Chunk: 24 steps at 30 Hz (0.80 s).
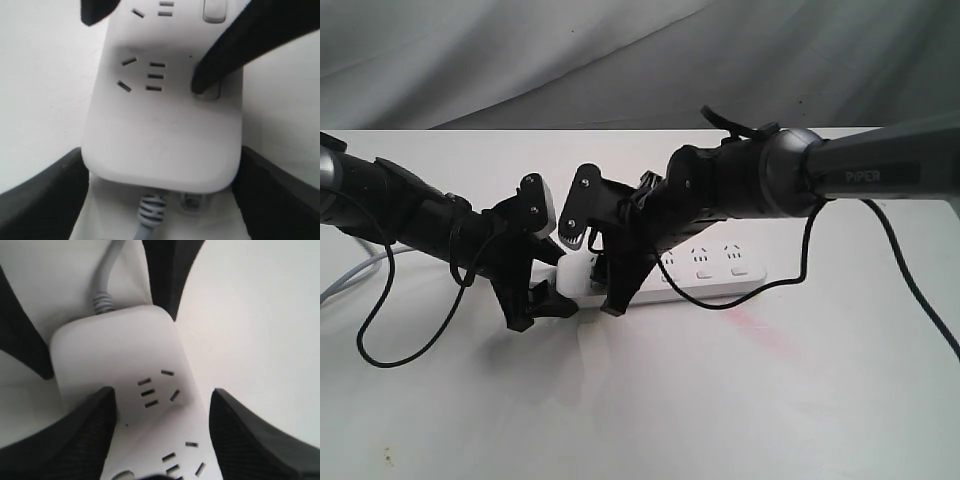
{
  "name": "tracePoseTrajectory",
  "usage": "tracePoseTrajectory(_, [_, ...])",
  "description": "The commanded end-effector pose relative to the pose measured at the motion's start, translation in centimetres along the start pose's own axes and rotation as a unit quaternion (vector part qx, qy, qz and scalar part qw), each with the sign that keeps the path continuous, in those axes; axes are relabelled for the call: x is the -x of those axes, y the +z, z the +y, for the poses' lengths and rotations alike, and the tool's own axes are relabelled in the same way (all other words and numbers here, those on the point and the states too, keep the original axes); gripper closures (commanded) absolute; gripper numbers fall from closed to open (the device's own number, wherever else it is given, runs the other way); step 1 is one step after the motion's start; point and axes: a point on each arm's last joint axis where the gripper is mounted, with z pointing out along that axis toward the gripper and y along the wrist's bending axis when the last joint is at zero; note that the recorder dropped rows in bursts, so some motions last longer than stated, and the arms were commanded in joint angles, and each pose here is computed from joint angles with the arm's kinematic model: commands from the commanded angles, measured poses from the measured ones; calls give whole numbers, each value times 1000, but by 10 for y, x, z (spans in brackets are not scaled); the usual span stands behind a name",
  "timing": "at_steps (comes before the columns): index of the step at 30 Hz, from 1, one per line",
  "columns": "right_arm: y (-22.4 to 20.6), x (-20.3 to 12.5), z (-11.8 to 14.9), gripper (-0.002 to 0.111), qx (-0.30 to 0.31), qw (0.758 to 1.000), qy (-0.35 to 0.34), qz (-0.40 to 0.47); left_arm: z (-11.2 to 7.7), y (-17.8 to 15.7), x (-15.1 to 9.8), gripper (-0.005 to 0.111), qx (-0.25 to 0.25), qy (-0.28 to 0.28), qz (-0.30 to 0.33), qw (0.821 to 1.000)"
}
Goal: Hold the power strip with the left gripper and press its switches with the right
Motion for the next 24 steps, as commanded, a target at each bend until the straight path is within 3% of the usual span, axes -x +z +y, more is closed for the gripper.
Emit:
tracePoseTrajectory(1, [13,-20,10,55,32,998,-22,39,-1,1,2,47,-3,6,-1,1000])
tracePoseTrajectory(16, [-44,16,-8,55,-31,999,-32,-27,-1,1,2,47,-3,6,-1,1000])
tracePoseTrajectory(24, [-56,18,-7,55,-17,999,-34,-22,-1,1,2,47,-3,6,-1,1000])
